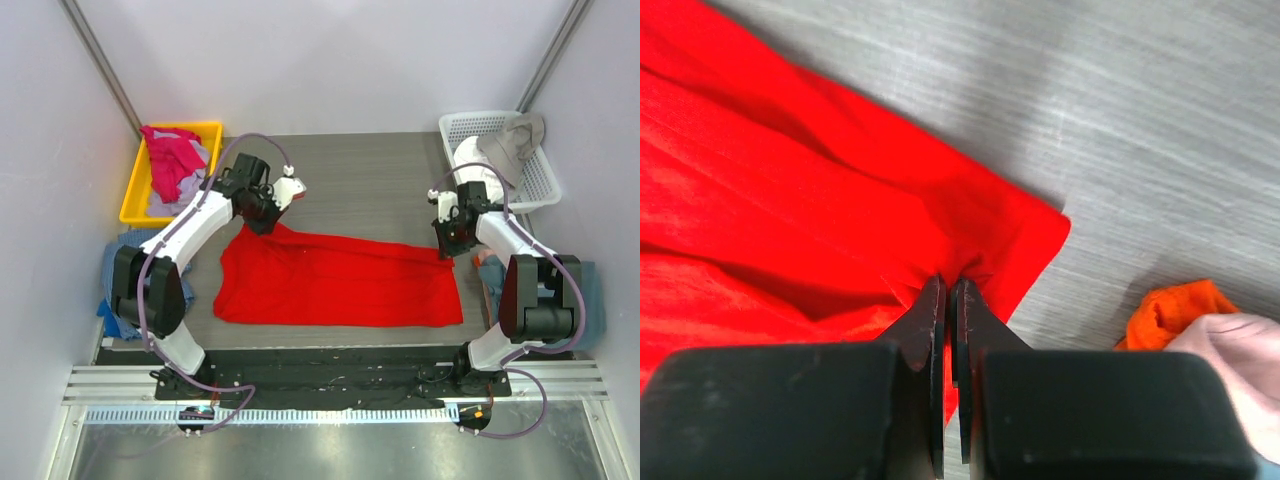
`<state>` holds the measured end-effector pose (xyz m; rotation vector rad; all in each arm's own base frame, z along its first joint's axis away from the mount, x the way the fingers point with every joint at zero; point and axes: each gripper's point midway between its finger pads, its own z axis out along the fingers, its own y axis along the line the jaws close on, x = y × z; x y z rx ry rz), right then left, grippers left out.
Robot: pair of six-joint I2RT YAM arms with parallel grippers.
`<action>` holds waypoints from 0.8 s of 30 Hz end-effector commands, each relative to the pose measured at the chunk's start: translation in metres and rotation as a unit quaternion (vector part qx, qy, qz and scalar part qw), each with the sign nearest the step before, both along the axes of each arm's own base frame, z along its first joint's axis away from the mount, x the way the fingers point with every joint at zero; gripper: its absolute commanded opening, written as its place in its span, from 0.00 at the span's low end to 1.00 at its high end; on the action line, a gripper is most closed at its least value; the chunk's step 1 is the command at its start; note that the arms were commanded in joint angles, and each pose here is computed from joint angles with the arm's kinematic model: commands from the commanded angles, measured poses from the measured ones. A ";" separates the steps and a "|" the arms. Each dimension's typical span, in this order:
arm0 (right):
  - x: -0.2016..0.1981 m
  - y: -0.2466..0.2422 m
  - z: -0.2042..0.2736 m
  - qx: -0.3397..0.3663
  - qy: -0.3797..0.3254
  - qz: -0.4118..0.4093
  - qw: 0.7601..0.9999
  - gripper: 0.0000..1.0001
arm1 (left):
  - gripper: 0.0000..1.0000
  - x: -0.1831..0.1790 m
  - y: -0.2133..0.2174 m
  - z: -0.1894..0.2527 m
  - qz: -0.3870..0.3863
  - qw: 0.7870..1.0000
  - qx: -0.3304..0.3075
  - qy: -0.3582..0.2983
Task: Fold and stack the t-shirts
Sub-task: Fold the other side of the tshirt into a rectangle
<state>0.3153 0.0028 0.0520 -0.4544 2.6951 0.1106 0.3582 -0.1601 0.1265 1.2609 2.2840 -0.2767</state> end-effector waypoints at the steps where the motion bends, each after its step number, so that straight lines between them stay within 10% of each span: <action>1: -0.002 -0.002 0.007 -0.012 -0.017 0.015 1.000 0.02 | 0.00 -0.018 0.002 0.010 -0.009 1.000 0.005 -0.009; 24: -0.007 -0.013 -0.003 -0.046 -0.011 0.024 0.999 0.02 | 0.00 -0.069 0.015 0.012 -0.017 1.000 0.011 0.002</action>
